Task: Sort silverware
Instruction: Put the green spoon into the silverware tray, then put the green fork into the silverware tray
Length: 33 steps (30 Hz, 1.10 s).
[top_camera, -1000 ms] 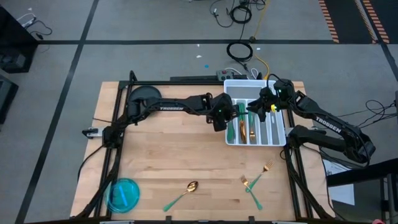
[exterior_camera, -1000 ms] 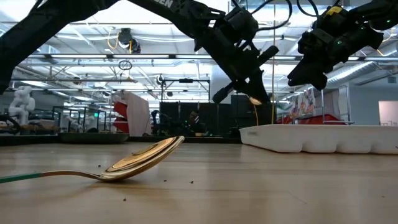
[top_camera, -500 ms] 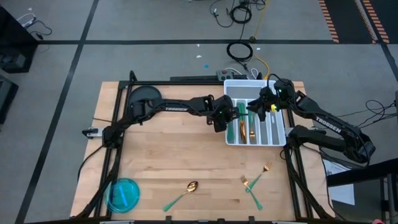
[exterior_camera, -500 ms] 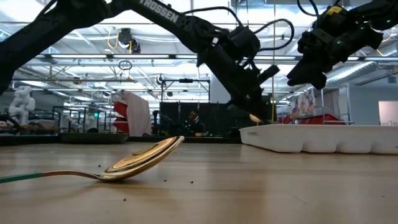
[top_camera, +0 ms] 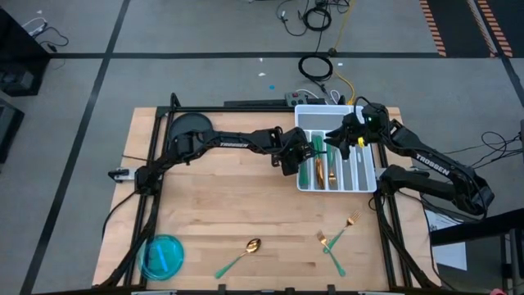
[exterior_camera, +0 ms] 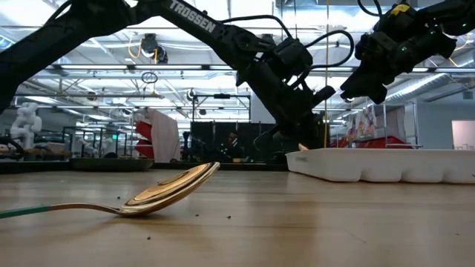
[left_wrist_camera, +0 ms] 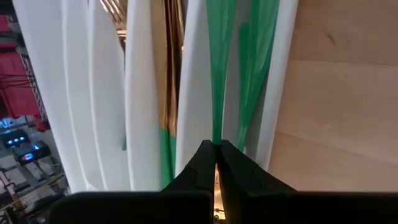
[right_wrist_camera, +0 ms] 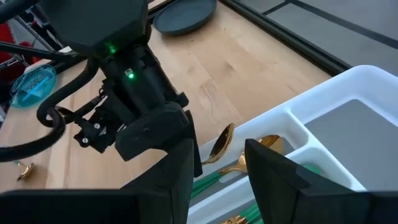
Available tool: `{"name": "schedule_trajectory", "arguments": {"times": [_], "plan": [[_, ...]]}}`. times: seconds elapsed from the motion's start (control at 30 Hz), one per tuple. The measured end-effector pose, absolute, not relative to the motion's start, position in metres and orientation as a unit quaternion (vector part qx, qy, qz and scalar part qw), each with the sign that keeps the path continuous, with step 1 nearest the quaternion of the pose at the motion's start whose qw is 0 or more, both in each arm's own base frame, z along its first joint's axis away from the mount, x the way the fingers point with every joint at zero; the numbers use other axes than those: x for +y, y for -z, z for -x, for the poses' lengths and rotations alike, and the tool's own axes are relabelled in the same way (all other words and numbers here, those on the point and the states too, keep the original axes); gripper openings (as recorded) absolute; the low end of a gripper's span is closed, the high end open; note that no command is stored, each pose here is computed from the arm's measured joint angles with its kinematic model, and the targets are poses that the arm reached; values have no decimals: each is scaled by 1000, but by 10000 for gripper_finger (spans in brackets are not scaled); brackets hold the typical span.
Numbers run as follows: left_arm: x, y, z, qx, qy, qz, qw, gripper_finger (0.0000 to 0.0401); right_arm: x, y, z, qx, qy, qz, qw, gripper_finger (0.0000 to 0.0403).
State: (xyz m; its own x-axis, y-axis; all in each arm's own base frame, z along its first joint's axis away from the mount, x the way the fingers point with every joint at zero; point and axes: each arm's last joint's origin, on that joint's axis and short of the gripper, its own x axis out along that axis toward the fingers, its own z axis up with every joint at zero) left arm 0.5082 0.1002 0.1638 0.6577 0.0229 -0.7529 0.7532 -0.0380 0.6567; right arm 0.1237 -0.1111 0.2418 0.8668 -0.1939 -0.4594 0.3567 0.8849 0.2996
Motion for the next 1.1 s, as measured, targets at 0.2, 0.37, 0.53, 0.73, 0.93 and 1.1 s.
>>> {"name": "schedule_trajectory", "arguments": {"times": [0.2, 0.37, 0.53, 0.73, 0.93, 1.1], "plan": [[100, -164, -508, 293, 291, -658, 629, 23, -111, -242, -124, 213, 142, -191, 947, 139], [101, -165, -509, 295, 280, -656, 636, 54, -111, -242, -124, 213, 142, -190, 948, 139], [101, -165, -509, 301, 274, -644, 648, 60, -111, -242, -124, 214, 142, -190, 948, 139], [102, -166, -510, 323, 247, -644, 648, 62, -111, -242, -124, 213, 142, -190, 948, 139], [104, -220, -502, 328, 153, -623, 693, 63, -103, -251, -117, 190, 144, -181, 954, 140], [103, -307, -473, 284, 52, -533, 795, 63, -88, -258, -104, 177, 134, -182, 958, 140]]}}
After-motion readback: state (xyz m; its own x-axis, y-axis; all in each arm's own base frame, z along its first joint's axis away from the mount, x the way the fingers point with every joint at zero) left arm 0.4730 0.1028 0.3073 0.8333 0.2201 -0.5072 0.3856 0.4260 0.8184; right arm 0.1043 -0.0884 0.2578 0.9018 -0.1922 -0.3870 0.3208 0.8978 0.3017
